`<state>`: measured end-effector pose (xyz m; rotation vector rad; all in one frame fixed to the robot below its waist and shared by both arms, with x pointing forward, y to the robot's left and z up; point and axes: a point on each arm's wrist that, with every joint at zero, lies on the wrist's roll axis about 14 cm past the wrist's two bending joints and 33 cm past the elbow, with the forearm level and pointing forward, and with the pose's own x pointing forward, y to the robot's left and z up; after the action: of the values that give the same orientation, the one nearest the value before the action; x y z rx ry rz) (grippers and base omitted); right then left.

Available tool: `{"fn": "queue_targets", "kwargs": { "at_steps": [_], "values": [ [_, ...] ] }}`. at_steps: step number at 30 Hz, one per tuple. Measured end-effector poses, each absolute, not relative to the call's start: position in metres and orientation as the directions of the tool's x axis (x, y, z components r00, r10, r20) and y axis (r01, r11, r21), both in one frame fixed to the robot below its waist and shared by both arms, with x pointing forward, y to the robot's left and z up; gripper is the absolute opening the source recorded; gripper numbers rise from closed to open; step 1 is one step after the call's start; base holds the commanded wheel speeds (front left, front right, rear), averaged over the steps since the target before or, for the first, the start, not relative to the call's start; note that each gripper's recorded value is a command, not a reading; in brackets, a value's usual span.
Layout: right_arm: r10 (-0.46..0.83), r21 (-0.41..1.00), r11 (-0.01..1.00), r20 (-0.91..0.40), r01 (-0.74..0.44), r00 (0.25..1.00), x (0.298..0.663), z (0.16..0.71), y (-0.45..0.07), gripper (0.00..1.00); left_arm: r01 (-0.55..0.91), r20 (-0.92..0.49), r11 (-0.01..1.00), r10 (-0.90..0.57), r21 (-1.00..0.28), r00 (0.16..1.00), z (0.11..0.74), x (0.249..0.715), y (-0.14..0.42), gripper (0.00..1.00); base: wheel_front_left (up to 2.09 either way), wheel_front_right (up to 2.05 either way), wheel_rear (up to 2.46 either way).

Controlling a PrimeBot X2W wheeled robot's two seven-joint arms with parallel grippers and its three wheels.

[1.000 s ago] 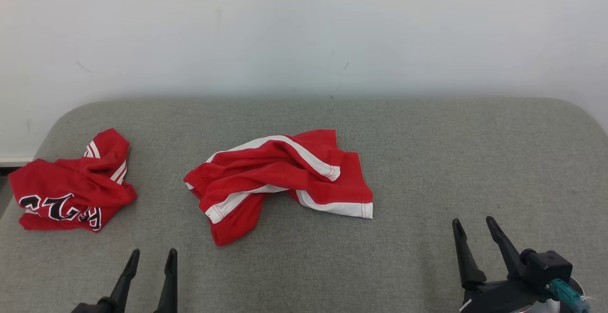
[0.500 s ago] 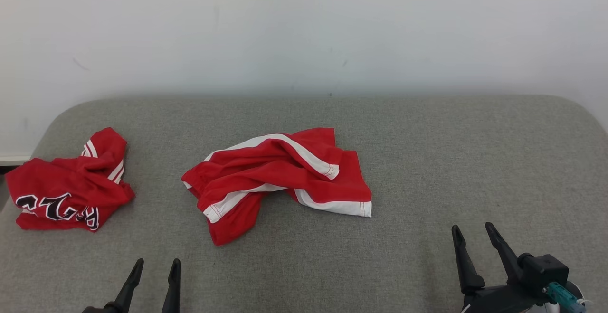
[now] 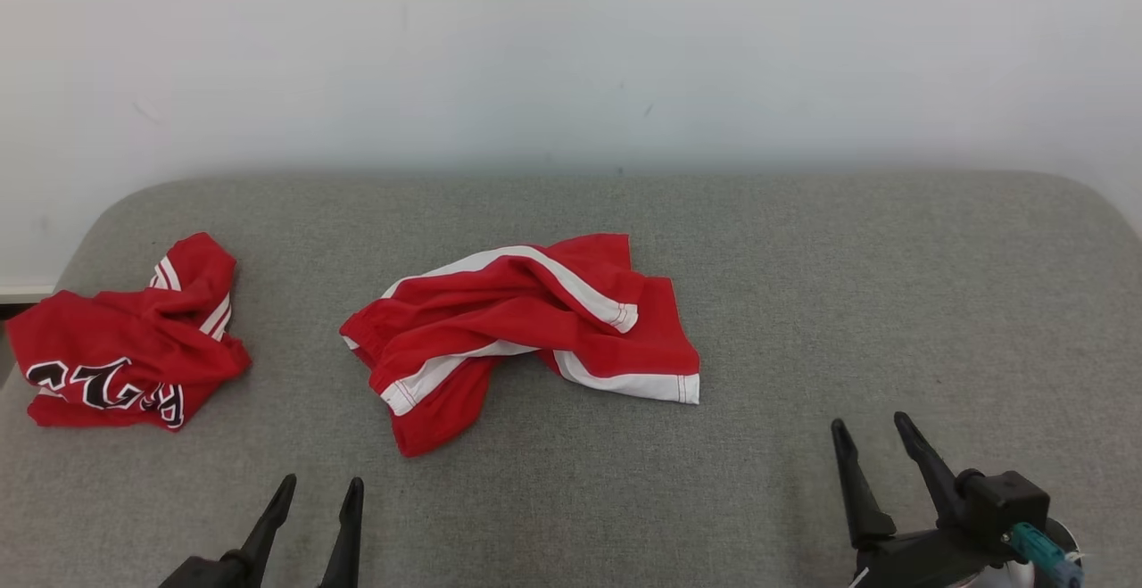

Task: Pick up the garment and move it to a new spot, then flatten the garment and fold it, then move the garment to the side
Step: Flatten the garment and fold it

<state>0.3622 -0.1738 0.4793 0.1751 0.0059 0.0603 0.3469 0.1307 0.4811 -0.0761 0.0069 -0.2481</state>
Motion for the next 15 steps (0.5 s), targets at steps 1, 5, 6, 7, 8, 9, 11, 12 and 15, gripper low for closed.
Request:
{"fn": "queue_targets", "kwargs": {
  "at_steps": [1,5,6,7,8,9,11,12,15],
  "values": [
    [0.071,0.173,0.982,0.0,-0.07,0.997,0.364,0.479,-0.17,1.0,0.25,0.002,0.965,-0.25,-0.077,0.968,0.481,0.348,0.13,1.0,0.0,0.0,0.0],
    [0.123,0.168,0.979,-0.031,-0.116,0.992,0.369,0.474,-0.154,1.0,0.288,-0.024,0.954,-0.291,-0.082,0.956,0.479,0.354,0.12,1.0,0.0,0.0,0.0],
    [0.135,0.165,0.978,-0.035,-0.127,0.99,0.373,0.475,-0.15,1.0,0.302,-0.036,0.949,-0.305,-0.087,0.952,0.478,0.356,0.117,1.0,0.0,0.0,0.0],
    [0.148,0.162,0.977,-0.04,-0.14,0.988,0.376,0.476,-0.146,1.0,0.314,-0.049,0.945,-0.319,-0.09,0.946,0.477,0.357,0.113,1.0,0.0,0.0,0.0],
    [0.161,0.157,0.976,-0.048,-0.152,0.986,0.38,0.477,-0.143,1.0,0.325,-0.061,0.942,-0.33,-0.09,0.942,0.476,0.359,0.111,1.0,0.0,0.0,0.0],
    [0.175,0.153,0.975,-0.06,-0.164,0.983,0.383,0.476,-0.139,1.0,0.332,-0.076,0.938,-0.34,-0.098,0.937,0.475,0.361,0.109,1.0,0.0,0.0,0.0],
    [0.201,0.146,0.972,-0.093,-0.186,0.975,0.389,0.473,-0.131,1.0,0.347,-0.099,0.932,-0.357,-0.103,0.929,0.474,0.366,0.106,1.0,0.0,0.0,0.0],
    [0.21,0.143,0.971,-0.108,-0.193,0.972,0.392,0.472,-0.128,1.0,0.353,-0.115,0.93,-0.364,-0.107,0.924,0.472,0.368,0.105,1.0,0.0,0.0,0.0],
    [0.235,0.13,0.968,-0.145,-0.217,0.961,0.405,0.47,-0.12,1.0,0.362,-0.151,0.924,-0.378,-0.127,0.913,0.469,0.378,0.101,1.0,0.0,0.0,0.0]
  ]
}}
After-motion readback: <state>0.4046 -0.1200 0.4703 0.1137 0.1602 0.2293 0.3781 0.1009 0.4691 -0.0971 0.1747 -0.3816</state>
